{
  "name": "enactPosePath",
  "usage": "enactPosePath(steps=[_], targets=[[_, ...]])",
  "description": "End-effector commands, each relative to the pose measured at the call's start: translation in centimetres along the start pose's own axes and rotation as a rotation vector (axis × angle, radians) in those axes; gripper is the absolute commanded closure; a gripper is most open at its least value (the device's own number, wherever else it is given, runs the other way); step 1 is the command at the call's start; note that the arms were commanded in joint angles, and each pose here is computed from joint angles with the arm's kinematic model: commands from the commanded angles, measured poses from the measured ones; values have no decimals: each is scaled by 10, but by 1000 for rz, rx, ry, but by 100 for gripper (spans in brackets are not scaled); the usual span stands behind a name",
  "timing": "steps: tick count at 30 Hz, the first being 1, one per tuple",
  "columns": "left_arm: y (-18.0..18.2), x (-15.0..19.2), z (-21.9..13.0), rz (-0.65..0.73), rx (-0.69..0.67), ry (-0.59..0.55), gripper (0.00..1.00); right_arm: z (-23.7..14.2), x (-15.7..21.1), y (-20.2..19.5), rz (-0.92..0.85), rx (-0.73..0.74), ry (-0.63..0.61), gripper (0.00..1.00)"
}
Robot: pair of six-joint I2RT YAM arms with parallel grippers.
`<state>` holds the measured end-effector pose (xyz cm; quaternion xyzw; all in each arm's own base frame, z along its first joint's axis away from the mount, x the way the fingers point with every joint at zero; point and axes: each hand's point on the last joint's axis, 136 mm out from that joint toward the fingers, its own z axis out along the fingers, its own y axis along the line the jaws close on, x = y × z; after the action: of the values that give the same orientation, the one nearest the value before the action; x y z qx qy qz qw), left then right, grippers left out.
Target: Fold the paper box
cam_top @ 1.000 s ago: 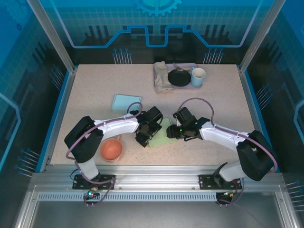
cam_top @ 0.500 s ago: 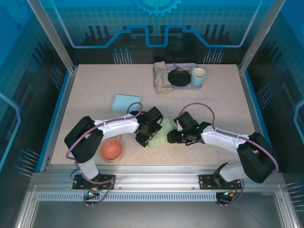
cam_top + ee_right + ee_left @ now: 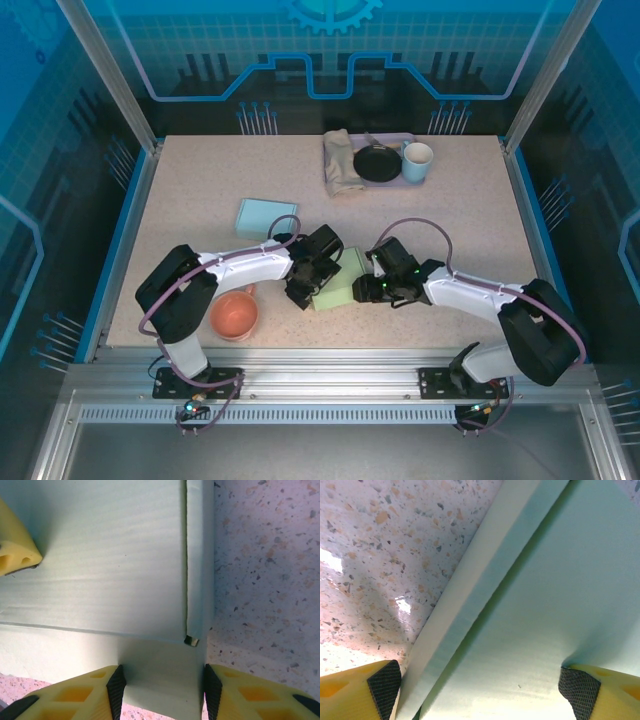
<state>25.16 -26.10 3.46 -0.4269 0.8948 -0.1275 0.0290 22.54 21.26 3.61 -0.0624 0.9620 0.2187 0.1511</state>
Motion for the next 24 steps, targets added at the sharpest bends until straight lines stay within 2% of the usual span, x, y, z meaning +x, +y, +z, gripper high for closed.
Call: enactPosePath(steps=[1, 17, 24], targets=[[64, -18, 30, -3, -237, -67, 11, 6, 4, 0, -30, -11, -16, 53], [71, -19, 31, 37, -267, -64, 12, 28, -3, -17, -183, -17, -183, 53], [60, -19, 14, 162, -244, -63, 11, 28, -20, -24, -191, 34, -242, 52]])
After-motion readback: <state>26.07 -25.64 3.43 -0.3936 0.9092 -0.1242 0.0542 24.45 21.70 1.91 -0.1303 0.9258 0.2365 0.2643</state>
